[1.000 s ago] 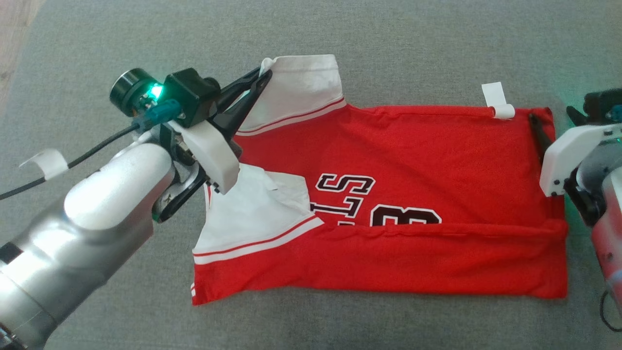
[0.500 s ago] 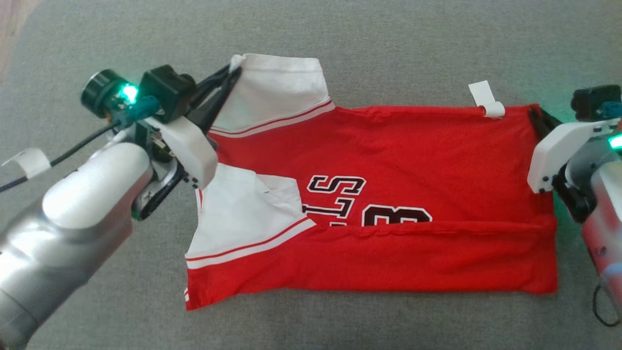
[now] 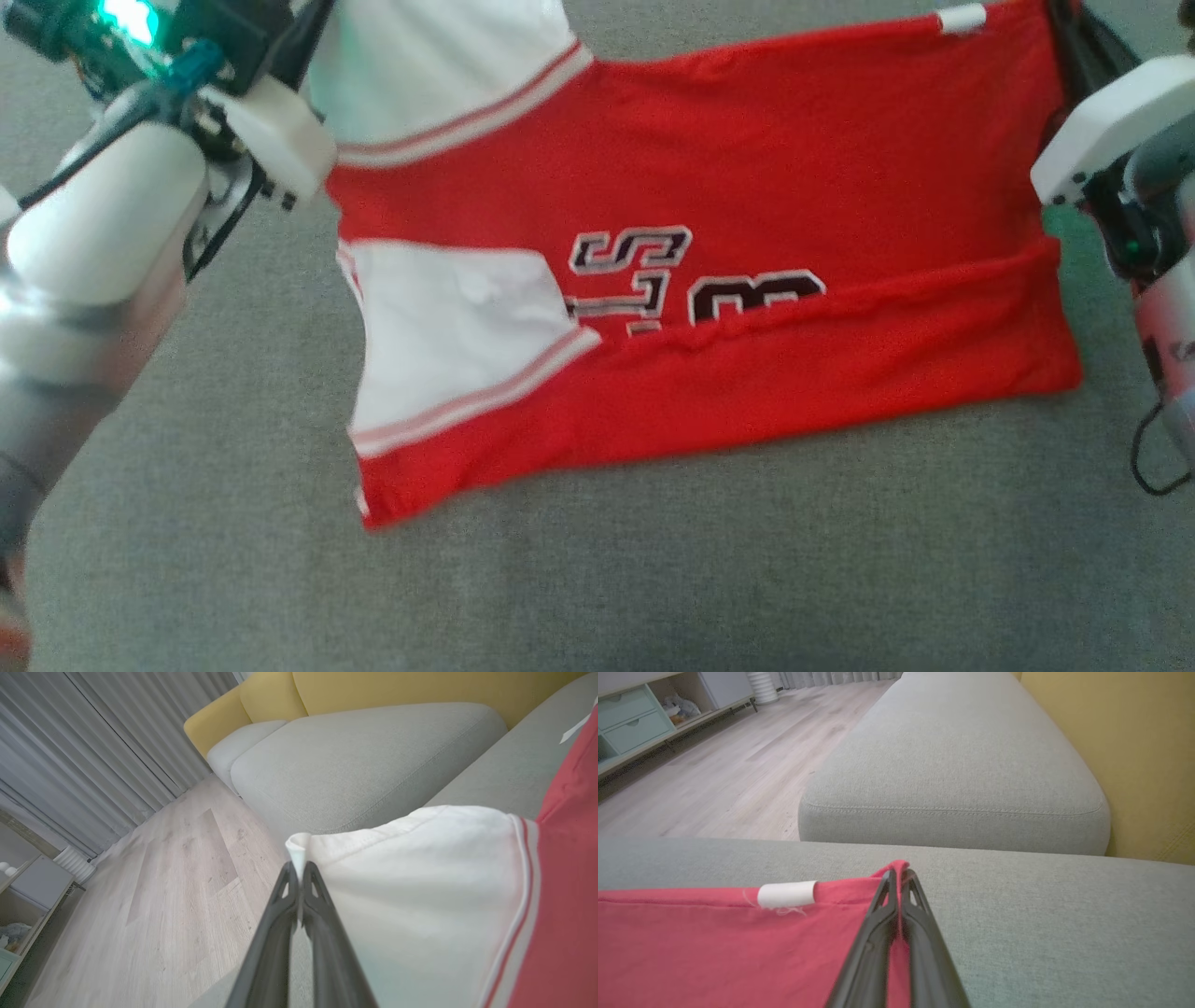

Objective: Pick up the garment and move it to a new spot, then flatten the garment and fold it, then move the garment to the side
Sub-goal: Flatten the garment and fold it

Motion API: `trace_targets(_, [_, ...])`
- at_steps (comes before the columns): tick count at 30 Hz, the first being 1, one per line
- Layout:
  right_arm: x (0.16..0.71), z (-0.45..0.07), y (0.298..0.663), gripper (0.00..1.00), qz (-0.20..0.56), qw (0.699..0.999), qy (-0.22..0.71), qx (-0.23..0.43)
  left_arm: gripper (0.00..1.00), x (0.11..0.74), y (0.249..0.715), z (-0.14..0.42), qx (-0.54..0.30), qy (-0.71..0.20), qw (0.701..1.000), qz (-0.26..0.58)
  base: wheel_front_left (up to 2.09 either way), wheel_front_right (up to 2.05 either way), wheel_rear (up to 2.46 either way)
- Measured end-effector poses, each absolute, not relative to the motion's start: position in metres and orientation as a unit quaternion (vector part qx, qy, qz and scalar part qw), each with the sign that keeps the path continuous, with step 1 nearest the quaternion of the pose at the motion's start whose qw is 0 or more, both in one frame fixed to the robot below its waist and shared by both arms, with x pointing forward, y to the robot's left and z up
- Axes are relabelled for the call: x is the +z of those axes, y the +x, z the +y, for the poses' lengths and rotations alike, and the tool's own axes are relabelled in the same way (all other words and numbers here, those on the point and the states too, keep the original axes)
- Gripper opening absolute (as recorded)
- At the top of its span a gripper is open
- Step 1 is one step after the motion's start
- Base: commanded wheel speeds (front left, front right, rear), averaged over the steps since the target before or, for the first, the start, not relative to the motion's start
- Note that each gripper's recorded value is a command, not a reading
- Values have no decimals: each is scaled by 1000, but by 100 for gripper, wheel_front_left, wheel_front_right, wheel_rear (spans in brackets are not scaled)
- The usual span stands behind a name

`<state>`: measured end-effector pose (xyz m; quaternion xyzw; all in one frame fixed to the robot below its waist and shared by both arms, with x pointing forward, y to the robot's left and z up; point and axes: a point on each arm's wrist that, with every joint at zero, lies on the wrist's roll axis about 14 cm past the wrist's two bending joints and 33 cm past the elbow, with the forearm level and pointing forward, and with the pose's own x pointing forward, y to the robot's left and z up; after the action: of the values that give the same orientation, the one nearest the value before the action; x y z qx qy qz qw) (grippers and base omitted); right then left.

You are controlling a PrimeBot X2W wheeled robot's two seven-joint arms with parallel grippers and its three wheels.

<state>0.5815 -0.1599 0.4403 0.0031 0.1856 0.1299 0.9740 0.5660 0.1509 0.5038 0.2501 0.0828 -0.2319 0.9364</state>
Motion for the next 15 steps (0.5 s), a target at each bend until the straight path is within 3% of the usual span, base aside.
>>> trace_targets(15, [458, -156, 582, 0, 146, 981, 40, 125, 0, 522, 574, 143, -235, 255, 937, 43, 0, 0, 0])
